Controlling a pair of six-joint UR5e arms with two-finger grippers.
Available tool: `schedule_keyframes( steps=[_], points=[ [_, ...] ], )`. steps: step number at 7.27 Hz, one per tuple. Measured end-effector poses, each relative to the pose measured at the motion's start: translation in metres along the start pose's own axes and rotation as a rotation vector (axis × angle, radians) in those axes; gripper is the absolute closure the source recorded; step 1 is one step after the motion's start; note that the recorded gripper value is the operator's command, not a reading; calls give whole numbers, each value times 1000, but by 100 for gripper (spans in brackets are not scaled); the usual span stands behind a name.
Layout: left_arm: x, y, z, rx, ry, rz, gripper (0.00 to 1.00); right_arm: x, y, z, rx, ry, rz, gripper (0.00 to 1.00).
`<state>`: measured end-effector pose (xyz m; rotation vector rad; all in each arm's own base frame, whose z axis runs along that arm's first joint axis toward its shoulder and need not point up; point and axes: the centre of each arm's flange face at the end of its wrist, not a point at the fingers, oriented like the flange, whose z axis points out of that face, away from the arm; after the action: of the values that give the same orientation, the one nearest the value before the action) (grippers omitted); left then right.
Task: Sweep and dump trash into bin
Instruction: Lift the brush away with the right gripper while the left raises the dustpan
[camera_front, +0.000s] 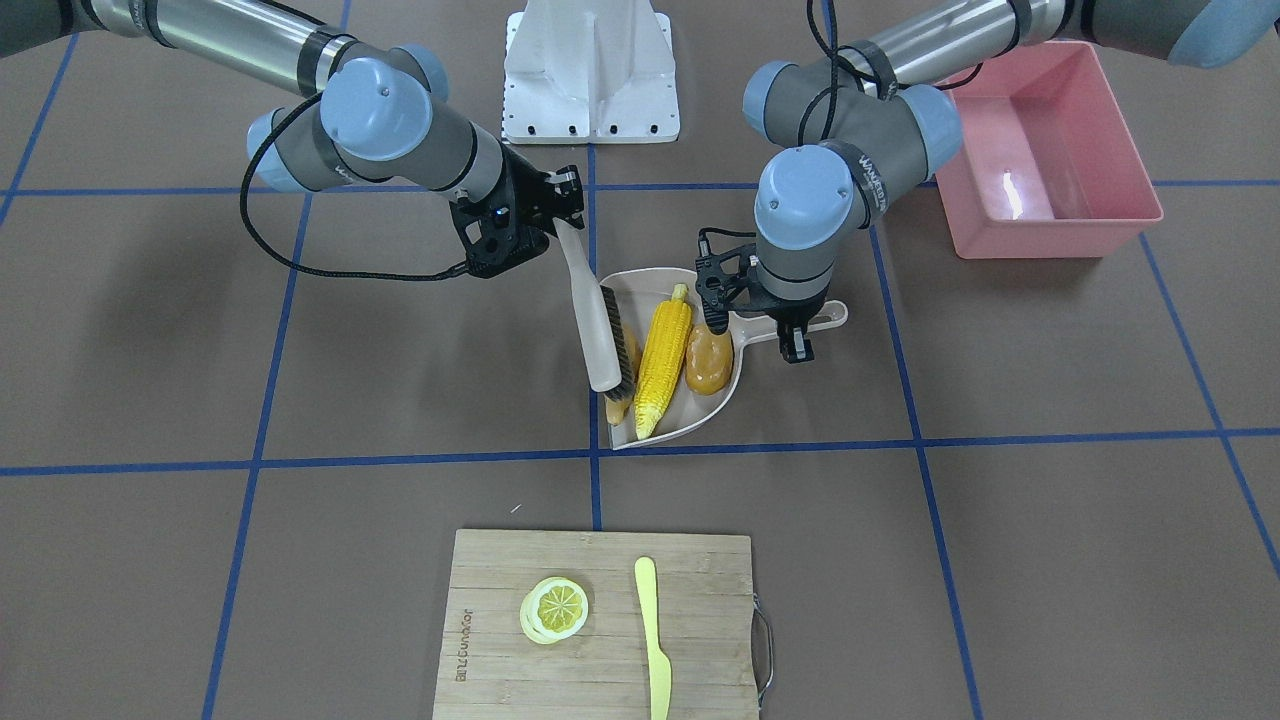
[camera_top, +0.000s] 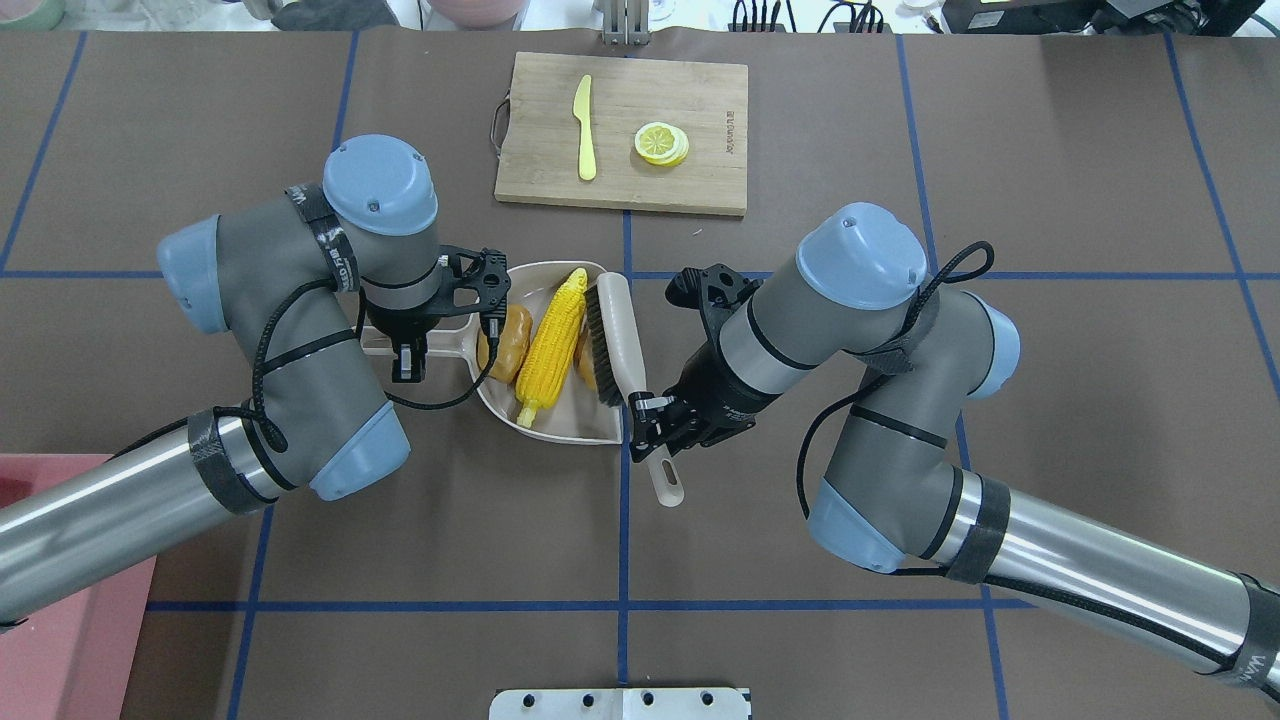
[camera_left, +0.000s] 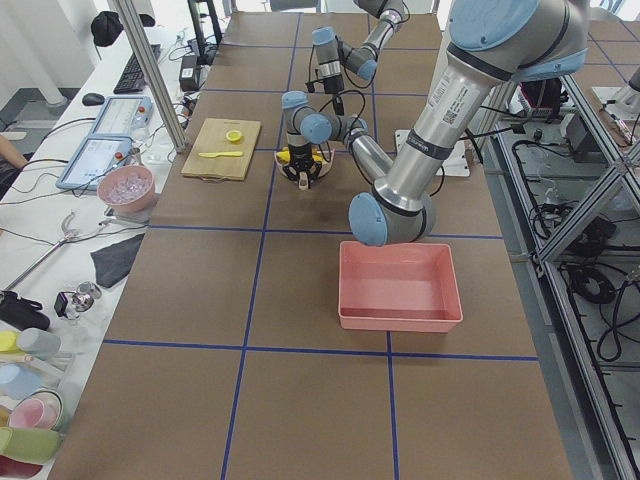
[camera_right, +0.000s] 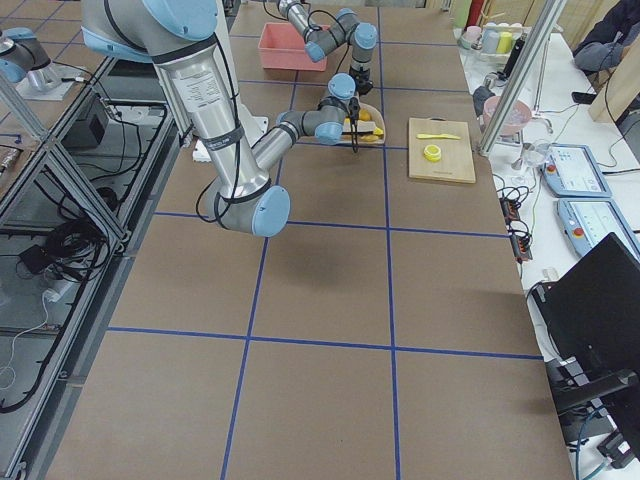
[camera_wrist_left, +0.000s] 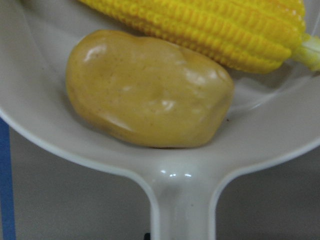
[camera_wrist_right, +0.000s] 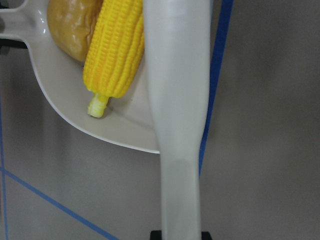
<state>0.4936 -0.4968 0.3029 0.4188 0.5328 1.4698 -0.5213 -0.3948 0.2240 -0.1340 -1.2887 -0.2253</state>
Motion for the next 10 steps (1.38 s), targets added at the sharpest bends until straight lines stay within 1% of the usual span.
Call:
schedule_keyframes(
  steps=[3,4,5,6,7,9,10],
  points=[
    [0,3,6,31,-16,7,100,-21,7,-18,10,-32,44,100],
    [-1,5,9,44,-24,11,100,-25,7,-29,18,-33,59,100],
    [-2,7,11,60,-32,16,100,-27,4,-47,33,-21,80,100],
    [-3,8,13,76,-42,22,100,-24,-5,-75,56,-4,107,100],
    [-4,9,14,91,-50,28,100,-9,-20,-109,82,12,137,100],
    [-8,12,15,118,-68,36,100,66,-54,-191,143,48,177,100],
    [-12,15,12,135,-81,28,100,111,-65,-230,180,85,204,100]
  ],
)
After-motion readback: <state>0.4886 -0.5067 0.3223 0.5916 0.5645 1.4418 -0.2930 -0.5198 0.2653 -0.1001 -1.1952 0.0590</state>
